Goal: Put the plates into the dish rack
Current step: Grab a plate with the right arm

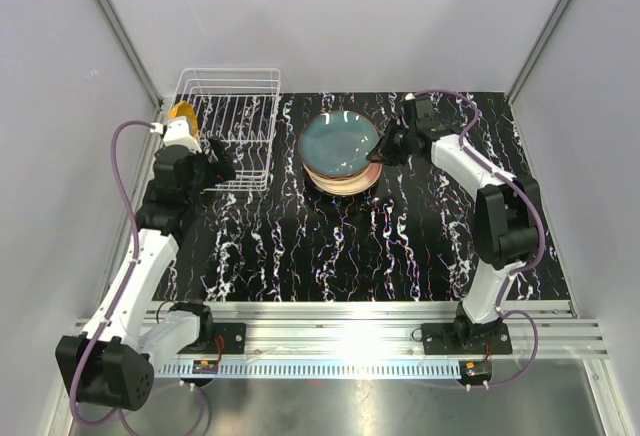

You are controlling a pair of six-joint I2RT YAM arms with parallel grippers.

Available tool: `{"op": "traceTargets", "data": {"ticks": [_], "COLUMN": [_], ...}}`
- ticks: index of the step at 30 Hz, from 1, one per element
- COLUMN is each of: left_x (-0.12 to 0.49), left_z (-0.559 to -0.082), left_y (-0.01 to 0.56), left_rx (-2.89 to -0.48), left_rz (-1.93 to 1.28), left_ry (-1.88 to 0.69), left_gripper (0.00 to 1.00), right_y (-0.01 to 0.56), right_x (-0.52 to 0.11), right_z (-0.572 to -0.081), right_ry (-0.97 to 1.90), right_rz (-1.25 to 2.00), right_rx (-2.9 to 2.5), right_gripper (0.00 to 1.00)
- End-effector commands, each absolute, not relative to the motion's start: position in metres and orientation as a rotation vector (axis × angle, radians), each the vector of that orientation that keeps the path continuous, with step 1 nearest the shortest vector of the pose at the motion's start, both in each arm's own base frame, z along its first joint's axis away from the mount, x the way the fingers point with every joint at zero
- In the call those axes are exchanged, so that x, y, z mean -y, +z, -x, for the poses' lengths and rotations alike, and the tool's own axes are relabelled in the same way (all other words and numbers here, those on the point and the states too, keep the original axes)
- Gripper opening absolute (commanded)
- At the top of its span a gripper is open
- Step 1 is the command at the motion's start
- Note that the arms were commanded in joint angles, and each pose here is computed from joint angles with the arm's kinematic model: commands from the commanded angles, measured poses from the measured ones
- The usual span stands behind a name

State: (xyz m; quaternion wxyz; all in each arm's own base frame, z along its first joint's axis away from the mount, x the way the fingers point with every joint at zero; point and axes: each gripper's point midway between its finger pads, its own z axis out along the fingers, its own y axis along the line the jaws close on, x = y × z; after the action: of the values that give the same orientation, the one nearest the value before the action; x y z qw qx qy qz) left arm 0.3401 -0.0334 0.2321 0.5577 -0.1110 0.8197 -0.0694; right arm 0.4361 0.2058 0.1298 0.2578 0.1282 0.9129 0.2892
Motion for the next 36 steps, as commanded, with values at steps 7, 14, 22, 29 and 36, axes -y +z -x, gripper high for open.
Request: {"op": "traceTargets", "data": {"ticks": [7,14,22,29,36], "left_x": [0.032,0.04,0.043,0.059,0.105], "left_z": [-0.343,-0.343,-0.339,-0.34,-0.334], "left_y": [0.239,0.24,0.241,0.239,0.245], "left_rx": [-1.884,-1.892,-1.875,-1.912,-1.92], "left_rz": [0.167,0.17,0.166,0.132,0.14], "left_ry": [-0.075,-0.155,-0.191,-0.277,-0.573], "left_gripper": [0.95,0.96,0.96,0.94,0.91], "right_y": [0.164,0.176,0.185,0.201,0.198], "right_x": [-0.194,-0.183,-0.18,-0.189,-0.202], "right_z": [-0.434,-0.43,-0.429,-0.418,-0.404], "right_ry": [0.715,0.66,0.71,0.856,1.011], "right_rz": [-0.313,-0.31,-0.34,-0.404,-0.52], "right_rx": [-2.436,-2.431,-2.417,-2.389,-2.396], "right_gripper": [0.03,0.01,0.0,0.0,0.0]}}
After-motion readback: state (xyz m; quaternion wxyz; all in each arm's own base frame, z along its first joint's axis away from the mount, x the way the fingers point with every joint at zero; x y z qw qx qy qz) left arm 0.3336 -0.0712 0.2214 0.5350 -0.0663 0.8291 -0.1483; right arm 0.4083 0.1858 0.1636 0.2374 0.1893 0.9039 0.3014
